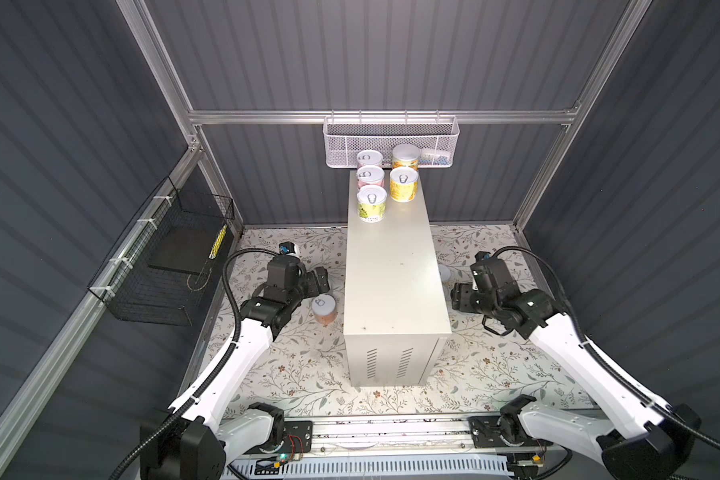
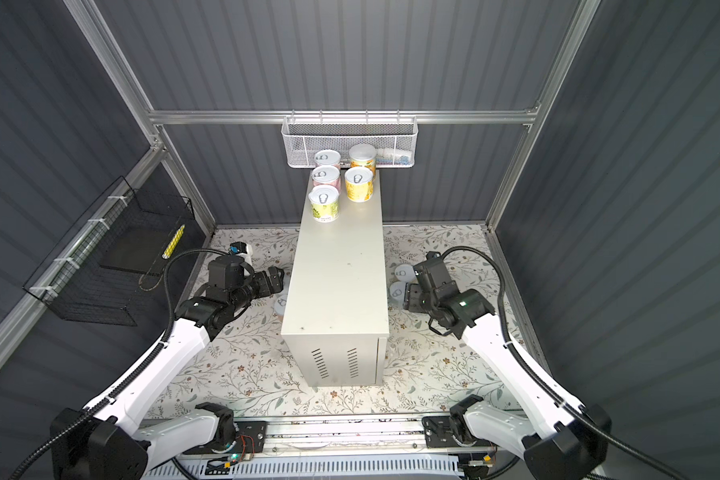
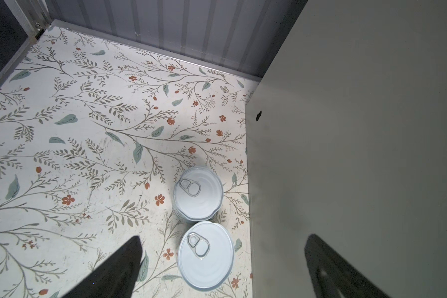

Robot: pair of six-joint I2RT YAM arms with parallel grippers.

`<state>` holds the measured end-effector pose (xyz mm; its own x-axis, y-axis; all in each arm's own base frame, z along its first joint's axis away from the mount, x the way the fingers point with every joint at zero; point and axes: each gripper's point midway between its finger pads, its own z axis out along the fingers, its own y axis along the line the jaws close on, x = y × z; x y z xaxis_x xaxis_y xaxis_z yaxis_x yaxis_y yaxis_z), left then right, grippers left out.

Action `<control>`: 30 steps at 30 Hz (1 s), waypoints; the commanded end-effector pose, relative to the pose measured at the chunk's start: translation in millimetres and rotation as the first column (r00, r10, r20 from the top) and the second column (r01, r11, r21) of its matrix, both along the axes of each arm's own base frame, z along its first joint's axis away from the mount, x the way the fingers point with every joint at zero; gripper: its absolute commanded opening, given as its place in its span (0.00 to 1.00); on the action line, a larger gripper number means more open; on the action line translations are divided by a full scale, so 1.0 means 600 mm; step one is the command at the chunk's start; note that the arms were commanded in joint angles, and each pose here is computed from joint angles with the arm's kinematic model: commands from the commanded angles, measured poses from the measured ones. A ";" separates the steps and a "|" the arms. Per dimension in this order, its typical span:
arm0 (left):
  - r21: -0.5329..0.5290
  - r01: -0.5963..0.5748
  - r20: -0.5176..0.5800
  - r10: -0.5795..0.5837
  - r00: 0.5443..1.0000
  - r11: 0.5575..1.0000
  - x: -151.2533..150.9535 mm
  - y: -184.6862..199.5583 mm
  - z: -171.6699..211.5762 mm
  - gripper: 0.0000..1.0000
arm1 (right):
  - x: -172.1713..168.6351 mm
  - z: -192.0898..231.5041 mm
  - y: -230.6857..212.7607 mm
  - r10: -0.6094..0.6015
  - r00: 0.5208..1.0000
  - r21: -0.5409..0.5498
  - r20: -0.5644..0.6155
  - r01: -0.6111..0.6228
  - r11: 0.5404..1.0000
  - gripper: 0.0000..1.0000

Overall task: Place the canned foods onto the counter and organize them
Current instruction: 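Lift the teal-labeled can with the right gripper up to the cabinet top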

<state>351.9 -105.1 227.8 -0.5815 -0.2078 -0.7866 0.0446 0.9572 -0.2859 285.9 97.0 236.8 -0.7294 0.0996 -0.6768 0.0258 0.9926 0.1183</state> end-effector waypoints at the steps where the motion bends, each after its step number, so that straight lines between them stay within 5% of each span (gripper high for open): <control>1: 0.016 0.025 0.005 -0.025 1.000 1.000 0.003 -0.005 0.015 0.99 | -0.021 0.072 -0.029 0.015 0.999 -0.069 0.048 -0.012 0.998 0.00; 8: 0.014 0.047 0.013 -0.047 0.999 0.999 0.007 -0.011 0.027 0.99 | -0.026 0.216 0.000 0.115 0.979 0.011 0.168 -0.119 0.993 0.00; 30: 0.034 0.091 -0.016 -0.090 0.996 0.995 -0.008 -0.015 0.032 0.99 | 0.073 0.342 0.181 0.374 0.903 -0.086 0.211 -0.364 0.927 0.00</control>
<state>347.7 -111.8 234.0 -0.6181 -0.1386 -0.7738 0.1036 0.9614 -0.2549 326.6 202.3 430.5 -0.5726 -0.1464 -0.8066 -0.3438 0.9361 0.0742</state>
